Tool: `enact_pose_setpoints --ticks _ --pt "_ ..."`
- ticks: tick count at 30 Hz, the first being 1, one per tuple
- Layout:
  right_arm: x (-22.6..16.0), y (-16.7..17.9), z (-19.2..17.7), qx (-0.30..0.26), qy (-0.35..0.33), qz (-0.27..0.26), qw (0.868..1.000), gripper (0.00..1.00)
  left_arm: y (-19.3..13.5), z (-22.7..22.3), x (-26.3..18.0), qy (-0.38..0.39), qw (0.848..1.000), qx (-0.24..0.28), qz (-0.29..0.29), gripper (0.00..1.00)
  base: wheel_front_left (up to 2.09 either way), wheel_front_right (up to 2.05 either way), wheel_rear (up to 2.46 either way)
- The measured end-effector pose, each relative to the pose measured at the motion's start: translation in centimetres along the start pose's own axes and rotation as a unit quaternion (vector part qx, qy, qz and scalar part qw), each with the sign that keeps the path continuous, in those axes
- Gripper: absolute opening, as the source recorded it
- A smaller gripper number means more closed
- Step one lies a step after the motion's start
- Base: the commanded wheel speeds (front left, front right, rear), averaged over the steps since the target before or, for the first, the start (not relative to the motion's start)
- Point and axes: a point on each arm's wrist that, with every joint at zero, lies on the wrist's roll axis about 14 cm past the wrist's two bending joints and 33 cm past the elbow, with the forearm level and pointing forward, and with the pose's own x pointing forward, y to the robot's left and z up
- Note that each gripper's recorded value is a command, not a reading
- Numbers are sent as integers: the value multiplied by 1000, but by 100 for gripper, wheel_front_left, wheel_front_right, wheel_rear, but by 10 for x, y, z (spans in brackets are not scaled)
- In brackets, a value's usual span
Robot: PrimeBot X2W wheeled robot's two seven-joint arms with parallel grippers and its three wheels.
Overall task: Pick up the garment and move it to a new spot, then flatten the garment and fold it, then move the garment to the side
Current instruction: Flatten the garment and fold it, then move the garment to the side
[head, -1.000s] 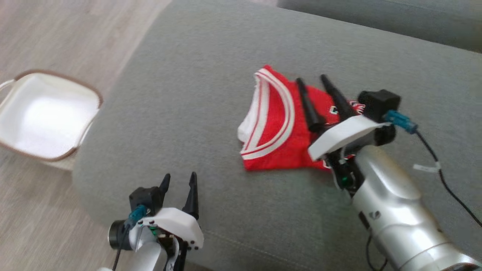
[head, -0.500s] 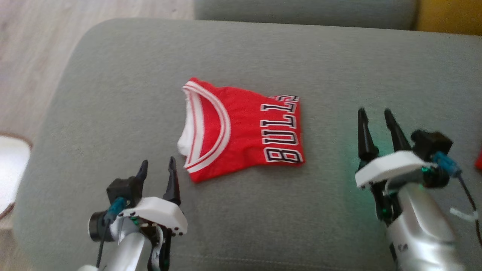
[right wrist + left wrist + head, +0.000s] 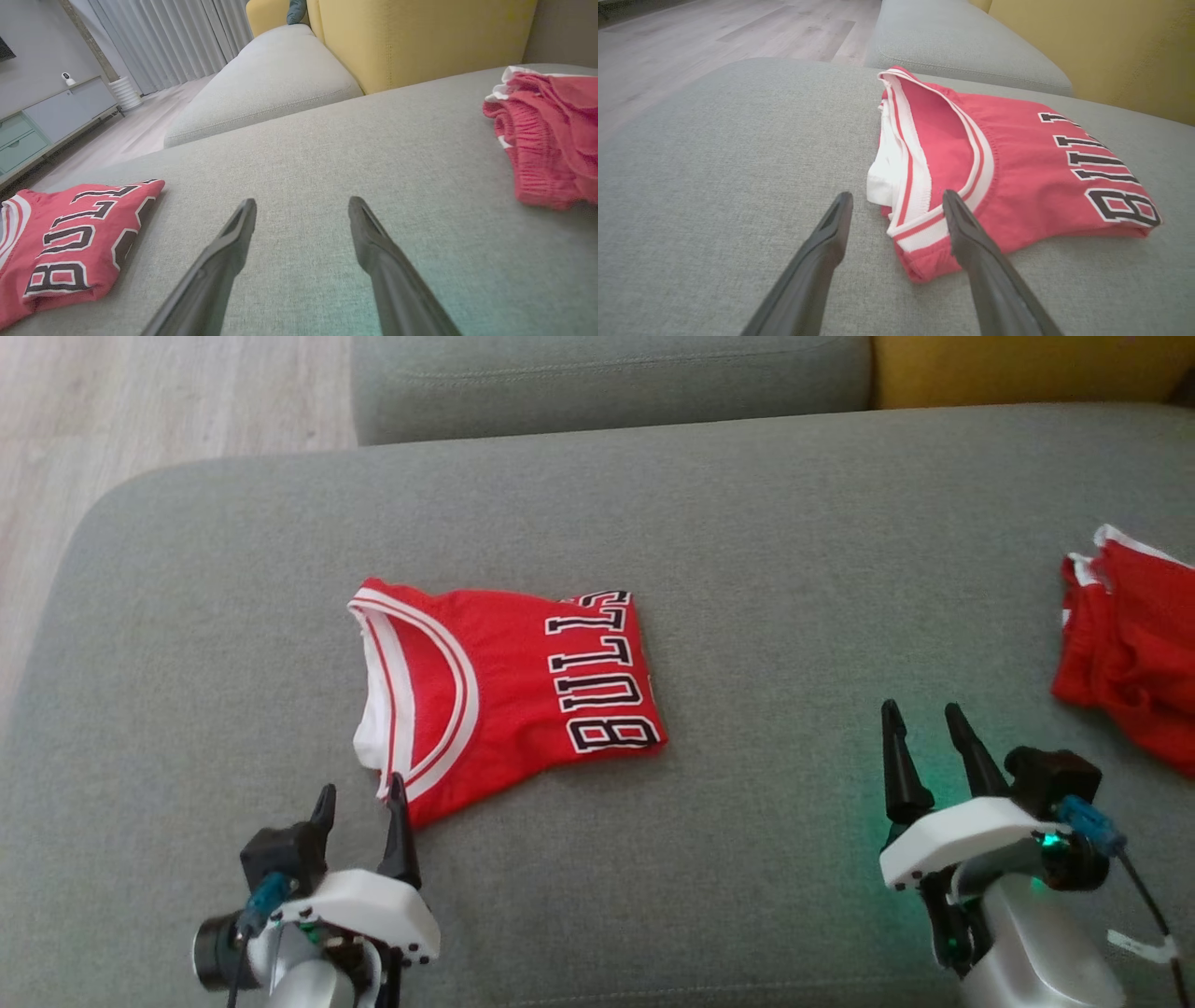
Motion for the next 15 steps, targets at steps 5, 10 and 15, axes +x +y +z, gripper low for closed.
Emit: enact_pose_setpoints --ticks 5,10,15 --pt "-1 3 1 -2 -2 4 1000 100 -2 2 0 -4 1000 2 -6 100 0 0 0" --pt "6 18 -5 -12 9 27 1000 100 2 -1 -3 0 1000 1 0 100 0 0 0" --pt "22 59 -18 -31 33 90 995 100 4 -7 -9 9 1000 -4 1 100 0 0 0"
